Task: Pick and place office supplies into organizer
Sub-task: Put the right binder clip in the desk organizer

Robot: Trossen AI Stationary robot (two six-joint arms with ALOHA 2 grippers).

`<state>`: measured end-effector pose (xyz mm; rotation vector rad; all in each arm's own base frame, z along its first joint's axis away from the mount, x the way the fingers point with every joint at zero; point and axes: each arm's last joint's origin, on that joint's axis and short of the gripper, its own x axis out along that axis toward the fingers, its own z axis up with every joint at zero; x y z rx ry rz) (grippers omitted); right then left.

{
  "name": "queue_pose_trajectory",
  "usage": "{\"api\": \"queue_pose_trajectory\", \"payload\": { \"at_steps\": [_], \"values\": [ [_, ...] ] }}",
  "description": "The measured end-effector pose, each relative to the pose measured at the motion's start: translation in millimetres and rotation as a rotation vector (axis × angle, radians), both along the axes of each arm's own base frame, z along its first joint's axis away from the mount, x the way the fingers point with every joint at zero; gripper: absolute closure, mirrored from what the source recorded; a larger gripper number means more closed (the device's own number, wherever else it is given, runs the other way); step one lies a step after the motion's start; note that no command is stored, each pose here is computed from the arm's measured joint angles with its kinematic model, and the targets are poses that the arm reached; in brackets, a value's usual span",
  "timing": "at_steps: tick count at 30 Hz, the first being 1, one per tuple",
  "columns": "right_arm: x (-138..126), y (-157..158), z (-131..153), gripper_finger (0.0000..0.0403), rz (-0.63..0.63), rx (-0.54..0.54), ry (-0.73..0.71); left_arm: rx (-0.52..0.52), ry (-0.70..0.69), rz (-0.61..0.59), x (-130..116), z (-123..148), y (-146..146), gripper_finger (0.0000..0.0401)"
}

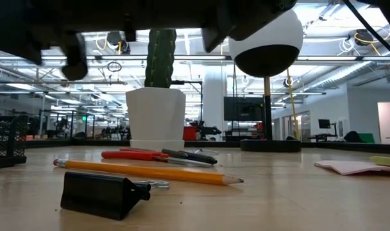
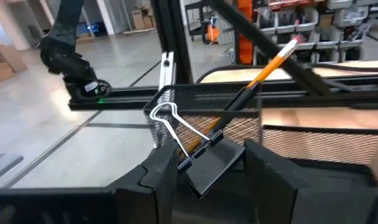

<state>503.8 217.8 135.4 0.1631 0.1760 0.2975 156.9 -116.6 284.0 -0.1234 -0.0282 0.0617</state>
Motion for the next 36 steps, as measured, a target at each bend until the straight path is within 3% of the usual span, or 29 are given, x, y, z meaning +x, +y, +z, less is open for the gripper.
{"api": "queue_pose_trajectory", "payload": {
  "at_steps": [9,15,19,26,36],
  "values": [
    [-7,12,15,0.0251,-0.067,-0.178,-0.016,-0.062,0.015,-0.027,0,-2,-1,0.0249],
    [-17,18,22,0.0251,-0.151,-0.37,0.029,-0.21,0.038,-0.093,0,-5,-3,0.0249],
    [-19,20,22,0.025,-0.201,-0.467,0.034,-0.291,0.125,-0.165,0,-14,-6,0.0249],
    [-24,18,25,0.025,-0.355,-0.667,0.055,-0.43,0.236,-0.136,3,-30,-9,0.0249],
    [-32,30,40,0.025,-0.387,-0.752,0.022,-0.445,0.276,-0.197,2,-34,-17,0.0249]
  ]
}}
